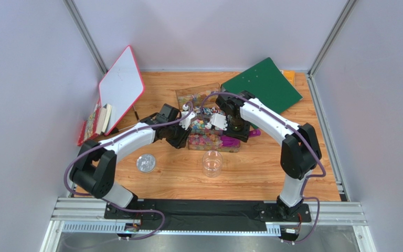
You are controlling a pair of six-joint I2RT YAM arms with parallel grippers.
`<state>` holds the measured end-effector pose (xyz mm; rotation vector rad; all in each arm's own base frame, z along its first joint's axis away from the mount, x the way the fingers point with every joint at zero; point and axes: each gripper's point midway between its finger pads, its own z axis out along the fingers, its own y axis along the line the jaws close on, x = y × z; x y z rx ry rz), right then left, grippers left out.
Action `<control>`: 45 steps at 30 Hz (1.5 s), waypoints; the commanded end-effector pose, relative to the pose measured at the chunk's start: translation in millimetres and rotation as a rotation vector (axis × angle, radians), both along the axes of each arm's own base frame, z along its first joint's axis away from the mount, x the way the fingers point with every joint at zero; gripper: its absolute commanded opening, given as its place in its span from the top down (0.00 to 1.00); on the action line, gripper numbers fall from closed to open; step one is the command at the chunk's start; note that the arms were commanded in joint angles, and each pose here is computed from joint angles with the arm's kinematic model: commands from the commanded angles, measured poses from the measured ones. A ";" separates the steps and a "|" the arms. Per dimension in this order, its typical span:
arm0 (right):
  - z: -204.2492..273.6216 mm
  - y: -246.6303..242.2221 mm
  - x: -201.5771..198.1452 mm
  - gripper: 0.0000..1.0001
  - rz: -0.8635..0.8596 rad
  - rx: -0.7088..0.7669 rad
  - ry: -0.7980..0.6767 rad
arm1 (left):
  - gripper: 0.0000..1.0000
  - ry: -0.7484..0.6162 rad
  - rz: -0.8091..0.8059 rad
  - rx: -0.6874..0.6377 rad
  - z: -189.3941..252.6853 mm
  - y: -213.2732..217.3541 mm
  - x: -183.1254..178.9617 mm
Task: Pack the candies
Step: Scoop the fake candies from the storage box.
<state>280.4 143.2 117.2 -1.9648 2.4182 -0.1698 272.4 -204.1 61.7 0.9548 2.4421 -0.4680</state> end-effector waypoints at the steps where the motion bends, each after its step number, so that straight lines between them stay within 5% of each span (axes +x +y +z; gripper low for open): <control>1: 17.1 -42.6 -55.7 1.00 -0.052 -0.247 0.265 | 0.57 -0.123 0.030 -0.040 28.5 5.1 11.1; 24: -17.7 23.5 -20.4 1.00 0.016 -0.184 0.263 | 0.55 -0.237 0.201 -0.017 55.5 57.2 28.5; 45: -52.3 70.2 -19.2 1.00 0.039 0.174 0.155 | 0.55 -0.269 0.182 0.058 66.6 72.9 34.5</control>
